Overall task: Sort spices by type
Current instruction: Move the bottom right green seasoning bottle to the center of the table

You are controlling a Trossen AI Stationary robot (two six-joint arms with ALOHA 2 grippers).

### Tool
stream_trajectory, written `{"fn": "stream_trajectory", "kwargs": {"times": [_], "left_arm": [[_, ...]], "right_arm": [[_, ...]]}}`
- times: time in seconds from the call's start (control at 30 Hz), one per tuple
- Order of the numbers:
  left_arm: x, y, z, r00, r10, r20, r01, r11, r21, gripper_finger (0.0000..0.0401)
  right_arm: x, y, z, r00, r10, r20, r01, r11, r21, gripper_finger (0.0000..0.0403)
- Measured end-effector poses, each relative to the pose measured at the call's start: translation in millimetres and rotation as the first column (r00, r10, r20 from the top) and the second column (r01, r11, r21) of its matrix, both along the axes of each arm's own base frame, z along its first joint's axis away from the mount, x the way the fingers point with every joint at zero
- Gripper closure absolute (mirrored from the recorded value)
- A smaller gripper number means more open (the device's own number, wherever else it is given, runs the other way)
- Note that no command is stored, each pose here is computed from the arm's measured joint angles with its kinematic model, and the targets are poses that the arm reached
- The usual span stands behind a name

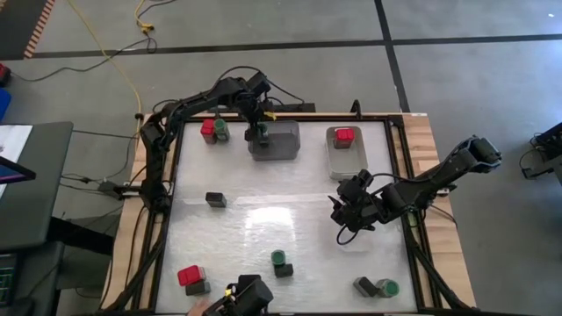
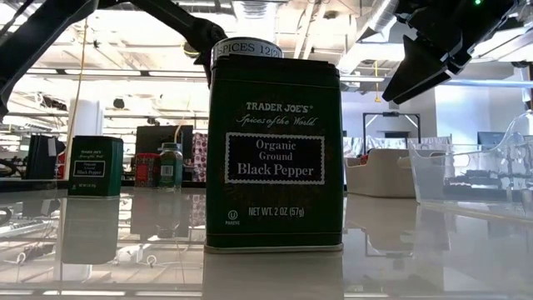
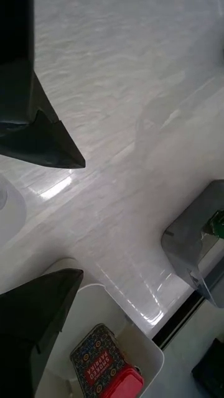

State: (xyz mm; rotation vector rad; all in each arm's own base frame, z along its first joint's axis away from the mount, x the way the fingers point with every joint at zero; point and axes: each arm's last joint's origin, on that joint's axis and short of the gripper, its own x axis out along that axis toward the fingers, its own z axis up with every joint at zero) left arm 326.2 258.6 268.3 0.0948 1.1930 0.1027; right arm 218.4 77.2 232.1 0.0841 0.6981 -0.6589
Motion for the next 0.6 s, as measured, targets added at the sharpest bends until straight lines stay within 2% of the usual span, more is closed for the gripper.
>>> {"fn": "stream_trajectory", "kwargs": {"times": [0.23,0.37,0.47,0.6], "left_arm": [[-3,-5,11,0.998,0.049,-0.032,-0.051,0.997,-0.05,0.0106],[-6,-13,20,0.996,0.083,-0.036,-0.087,0.988,-0.131,0.0106],[-10,-27,36,0.998,0.06,0.018,-0.056,0.978,-0.2,0.0106],[-23,-49,66,0.991,0.077,0.111,-0.055,0.981,-0.187,0.0106]], "right_arm": [[0,0,0,1.0,0.0,0.0,0.0,1.0,0.0,0.0097],[0,0,0,1.0,0.0,-0.001,0.0,1.0,0.0,0.0097],[0,0,0,1.0,0.0,-0.001,0.0,1.0,-0.001,0.0097],[0,0,0,1.0,0.0,-0.003,0.0,1.0,-0.001,0.0097]]}}
